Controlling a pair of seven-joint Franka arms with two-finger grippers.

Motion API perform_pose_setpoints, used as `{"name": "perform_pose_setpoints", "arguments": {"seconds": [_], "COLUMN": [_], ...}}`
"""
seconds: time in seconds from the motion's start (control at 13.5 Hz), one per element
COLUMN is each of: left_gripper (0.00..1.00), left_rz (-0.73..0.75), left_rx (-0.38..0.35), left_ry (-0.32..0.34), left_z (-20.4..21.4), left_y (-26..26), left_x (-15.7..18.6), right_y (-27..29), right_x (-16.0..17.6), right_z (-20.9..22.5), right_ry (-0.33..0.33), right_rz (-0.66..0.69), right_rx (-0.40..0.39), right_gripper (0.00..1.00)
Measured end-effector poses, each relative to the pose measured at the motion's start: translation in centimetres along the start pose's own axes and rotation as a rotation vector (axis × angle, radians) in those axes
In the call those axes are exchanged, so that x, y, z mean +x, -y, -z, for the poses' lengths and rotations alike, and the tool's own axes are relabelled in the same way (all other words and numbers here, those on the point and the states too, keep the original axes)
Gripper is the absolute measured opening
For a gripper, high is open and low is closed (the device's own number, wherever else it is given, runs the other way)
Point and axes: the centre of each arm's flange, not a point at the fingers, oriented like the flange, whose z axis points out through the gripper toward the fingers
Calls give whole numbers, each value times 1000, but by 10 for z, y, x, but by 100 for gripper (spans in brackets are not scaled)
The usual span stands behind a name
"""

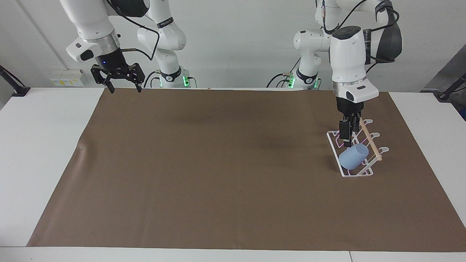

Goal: Hang cup on cup holder

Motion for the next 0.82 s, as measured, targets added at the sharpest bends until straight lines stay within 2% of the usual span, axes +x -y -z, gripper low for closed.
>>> {"name": "perform_pose_setpoints", "arguments": {"seconds": [0.22, 0.52, 0.82], "left_gripper": [100, 100, 100], "left_rz": [-139, -385, -576], "left_rx": [16, 26, 5], "left_ry": [113, 297, 363], "left_z": [5, 27, 32], "left_y": [7, 23, 40], "left_x": [-2, 6, 29], "right_y": [-1, -2, -2], "right_x": [0, 0, 0], "right_z": [0, 0, 0], "right_ry": [-1, -1, -1], "right_rz": [-2, -5, -5], "right_rx": [0, 0, 0], "right_gripper": [100, 100, 100]}}
